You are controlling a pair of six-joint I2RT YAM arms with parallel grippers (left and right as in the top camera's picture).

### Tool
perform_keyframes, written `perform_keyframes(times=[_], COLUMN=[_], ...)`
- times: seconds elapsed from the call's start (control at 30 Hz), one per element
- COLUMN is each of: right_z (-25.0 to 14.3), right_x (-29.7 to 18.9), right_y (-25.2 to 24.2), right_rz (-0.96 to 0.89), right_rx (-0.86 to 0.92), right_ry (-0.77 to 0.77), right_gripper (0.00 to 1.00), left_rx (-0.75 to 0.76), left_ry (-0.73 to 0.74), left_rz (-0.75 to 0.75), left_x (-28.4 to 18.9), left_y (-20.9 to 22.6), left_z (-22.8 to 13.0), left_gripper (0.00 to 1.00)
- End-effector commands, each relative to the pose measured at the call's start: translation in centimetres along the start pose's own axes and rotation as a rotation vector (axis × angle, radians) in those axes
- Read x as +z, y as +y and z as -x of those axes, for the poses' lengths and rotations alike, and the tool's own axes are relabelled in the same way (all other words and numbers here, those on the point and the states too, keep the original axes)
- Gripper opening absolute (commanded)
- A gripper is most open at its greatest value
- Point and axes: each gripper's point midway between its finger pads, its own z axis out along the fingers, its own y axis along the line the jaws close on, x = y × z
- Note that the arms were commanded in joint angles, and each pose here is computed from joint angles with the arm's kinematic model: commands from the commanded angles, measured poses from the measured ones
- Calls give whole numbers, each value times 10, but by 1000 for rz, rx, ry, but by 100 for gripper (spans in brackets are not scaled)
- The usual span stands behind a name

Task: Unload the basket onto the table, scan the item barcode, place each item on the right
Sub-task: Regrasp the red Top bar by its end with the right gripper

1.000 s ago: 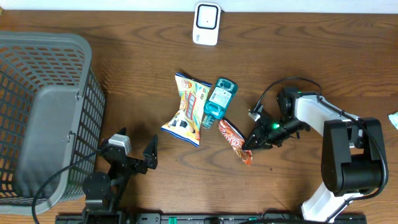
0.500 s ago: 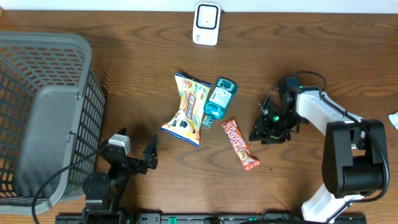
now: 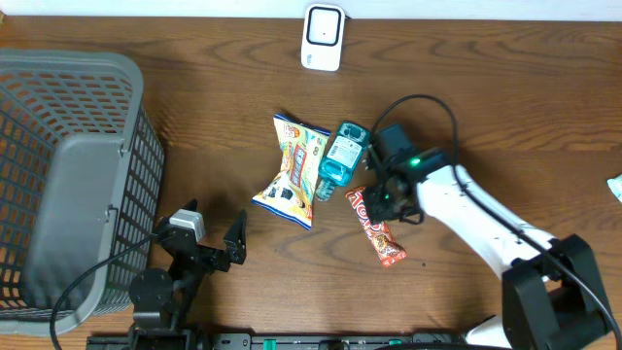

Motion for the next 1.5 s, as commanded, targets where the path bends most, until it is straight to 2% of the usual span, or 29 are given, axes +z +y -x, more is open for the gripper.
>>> perform_keyframes(times=[0.0,0.4,0.6,0.87,0.93,1.07,1.1,1.17,1.27,1.3,1.33,1.37,1.47], right_z=[-7,-17,-44,-67,-75,-80,-79,-78,-75,-74,-76,-77,-84], right_x=[14,41,72,74,71,67,67,69,82,85,89,89,92], right_y=[1,3,-8,-17,-21,-28,-29,-32,-33,-33,-34,-34,-15], right_rz=[-82,-186,-220,-253,-264,-302,-311,-325,-312,-307,-301,-302,-169], right_rx=[-19,-102,-112,-117,-118,-120,-122,-125,-140,-149,-161,-160,-220], right_ry=[14,31,140,238,272,294,291,278,225,214,218,223,266], right_gripper=[54,54,50,43,44,53,51,40,33,27,7,1,1], left_rx=[-18,-18,-18,-18,-18,-18,-18,-18,-18,-18,-18,-18,-18], left_ry=[36,36,36,36,36,36,36,36,36,36,36,36,36], left_rz=[8,8,8,8,8,7,8,8,8,8,8,8,8], left_x=[1,1,1,1,1,1,1,1,1,1,1,1,1], left_y=[3,3,3,3,3,3,3,3,3,3,3,3,3], left_z=[-13,-13,-13,-13,-13,-13,-13,-13,-13,-13,-13,-13,-13], left_gripper=[98,98,98,98,98,98,98,98,98,98,98,98,98])
